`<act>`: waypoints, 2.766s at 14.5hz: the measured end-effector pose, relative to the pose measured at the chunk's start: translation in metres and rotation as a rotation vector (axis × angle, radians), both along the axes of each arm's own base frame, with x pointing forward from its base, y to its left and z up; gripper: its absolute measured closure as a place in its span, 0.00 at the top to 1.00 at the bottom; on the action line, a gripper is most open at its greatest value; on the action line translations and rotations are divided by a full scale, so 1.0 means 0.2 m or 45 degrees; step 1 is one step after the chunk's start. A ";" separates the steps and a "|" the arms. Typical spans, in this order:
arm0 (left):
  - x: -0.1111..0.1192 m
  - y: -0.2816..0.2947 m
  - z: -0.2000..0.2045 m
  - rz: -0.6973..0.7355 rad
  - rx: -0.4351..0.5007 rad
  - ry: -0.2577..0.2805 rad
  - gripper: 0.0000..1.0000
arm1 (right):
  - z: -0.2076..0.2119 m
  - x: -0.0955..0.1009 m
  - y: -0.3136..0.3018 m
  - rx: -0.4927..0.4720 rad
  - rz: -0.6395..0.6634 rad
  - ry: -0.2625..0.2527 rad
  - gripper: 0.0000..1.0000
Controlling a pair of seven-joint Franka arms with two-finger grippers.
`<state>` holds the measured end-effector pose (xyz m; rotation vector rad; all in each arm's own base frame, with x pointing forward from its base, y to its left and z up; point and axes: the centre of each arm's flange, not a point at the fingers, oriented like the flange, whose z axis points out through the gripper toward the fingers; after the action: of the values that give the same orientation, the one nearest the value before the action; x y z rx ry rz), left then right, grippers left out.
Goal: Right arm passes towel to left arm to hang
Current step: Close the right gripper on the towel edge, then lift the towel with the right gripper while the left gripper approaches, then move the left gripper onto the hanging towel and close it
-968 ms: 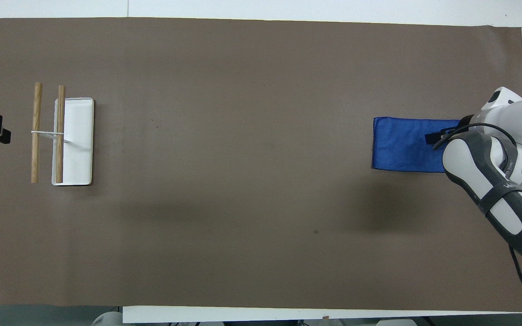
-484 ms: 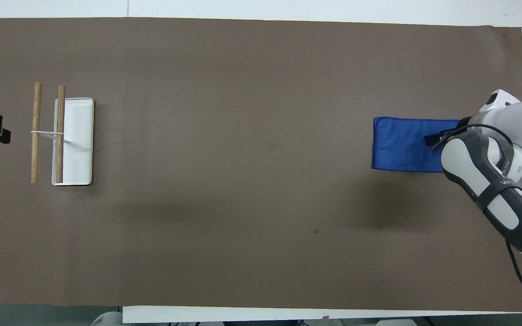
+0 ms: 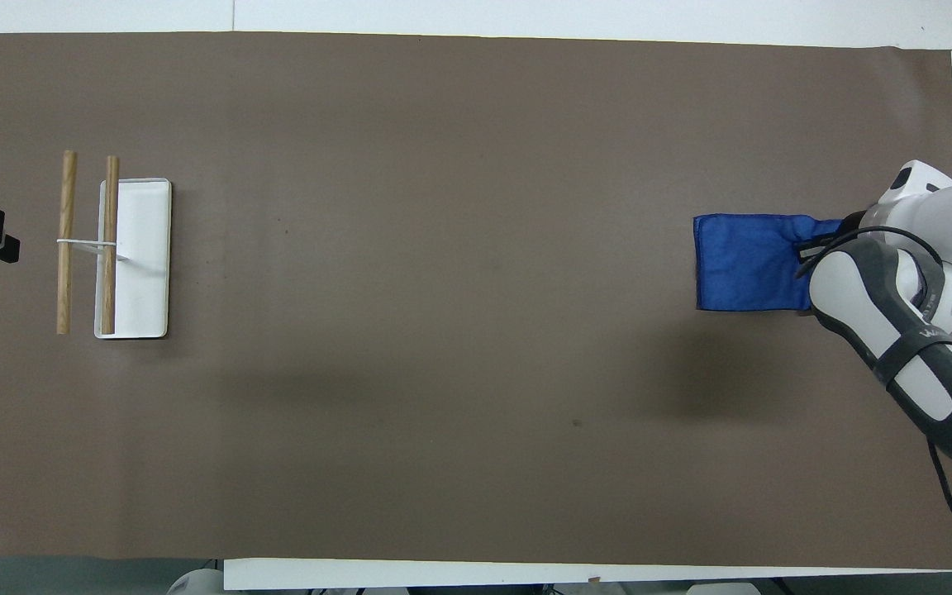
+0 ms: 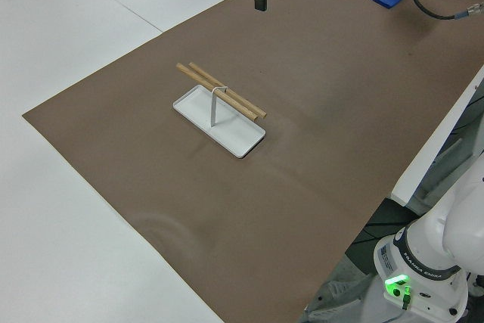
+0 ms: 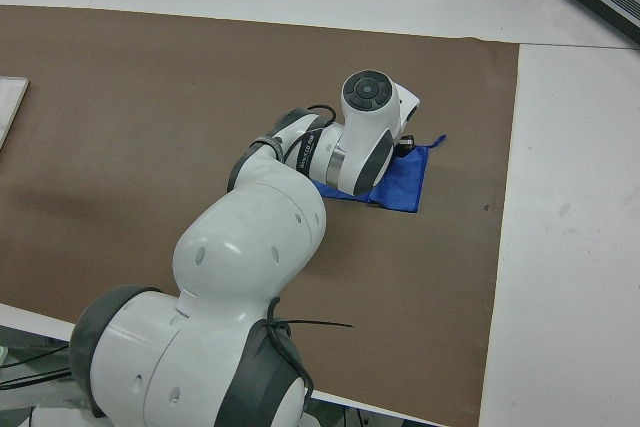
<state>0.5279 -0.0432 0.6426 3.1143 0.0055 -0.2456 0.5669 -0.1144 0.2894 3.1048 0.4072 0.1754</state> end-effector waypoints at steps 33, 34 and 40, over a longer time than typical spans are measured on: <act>-0.23 -0.58 -0.42 1.845 -0.157 0.131 1.00 | 1.31 -0.08 2.37 0.977 -1.670 0.793 0.04; -0.30 -0.67 -0.46 1.865 -0.158 0.139 1.00 | 1.31 -0.09 2.39 0.975 -1.665 0.798 0.04; -0.42 -0.82 -0.52 2.275 -0.236 0.156 1.00 | 1.31 -0.11 2.42 0.973 -1.665 0.810 0.04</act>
<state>0.4431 -0.2081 0.5384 1.7651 2.2167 -0.2744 0.5447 0.3687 0.5517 3.1260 -2.0658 -0.8142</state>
